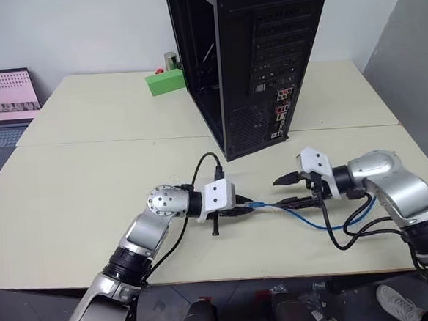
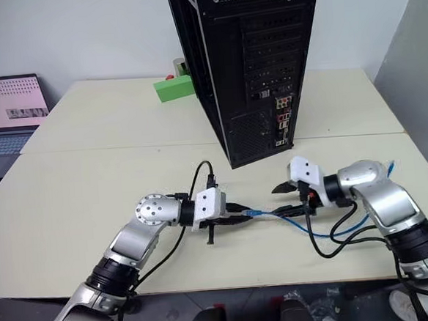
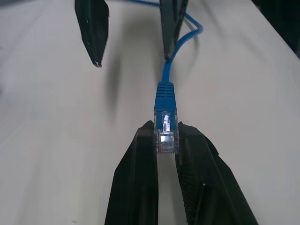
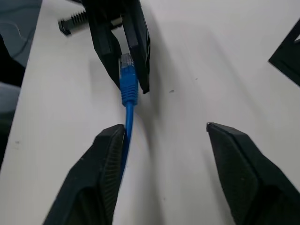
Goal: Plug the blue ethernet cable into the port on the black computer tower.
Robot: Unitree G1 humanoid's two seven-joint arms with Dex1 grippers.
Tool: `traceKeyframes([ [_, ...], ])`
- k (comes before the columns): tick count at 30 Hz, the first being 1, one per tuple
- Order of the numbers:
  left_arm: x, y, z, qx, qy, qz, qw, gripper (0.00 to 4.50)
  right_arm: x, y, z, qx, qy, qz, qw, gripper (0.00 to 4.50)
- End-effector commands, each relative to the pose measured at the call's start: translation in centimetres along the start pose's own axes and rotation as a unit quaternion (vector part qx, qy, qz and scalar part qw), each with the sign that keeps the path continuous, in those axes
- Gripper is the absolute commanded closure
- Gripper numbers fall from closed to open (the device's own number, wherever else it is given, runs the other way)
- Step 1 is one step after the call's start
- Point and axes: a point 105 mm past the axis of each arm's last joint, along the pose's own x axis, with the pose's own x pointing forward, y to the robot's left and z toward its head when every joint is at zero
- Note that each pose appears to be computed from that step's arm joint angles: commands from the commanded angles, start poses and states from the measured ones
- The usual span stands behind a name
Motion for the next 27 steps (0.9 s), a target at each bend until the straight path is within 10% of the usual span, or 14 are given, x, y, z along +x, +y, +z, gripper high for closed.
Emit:
traceKeyframes([
  [1,-0.8,0.5,0.8,0.128,-0.015,0.035,0.991,4.21,-0.6,0.5,1.4,0.058,-0.062,-0.001,0.996,0.75],
  [7,-2.2,0.7,1.7,0.320,-0.048,0.090,0.942,4.21,0.6,1.6,1.9,0.123,-0.113,0.003,0.986,0.75],
  [21,-2.7,1.2,1.5,0.386,-0.058,0.125,0.912,4.21,2.5,2.7,3.6,0.195,-0.172,0.031,0.965,0.75],
  [27,-2.6,1.2,1.8,0.391,-0.063,0.133,0.909,4.21,2.8,2.7,3.8,0.202,-0.177,0.031,0.963,1.86],
])
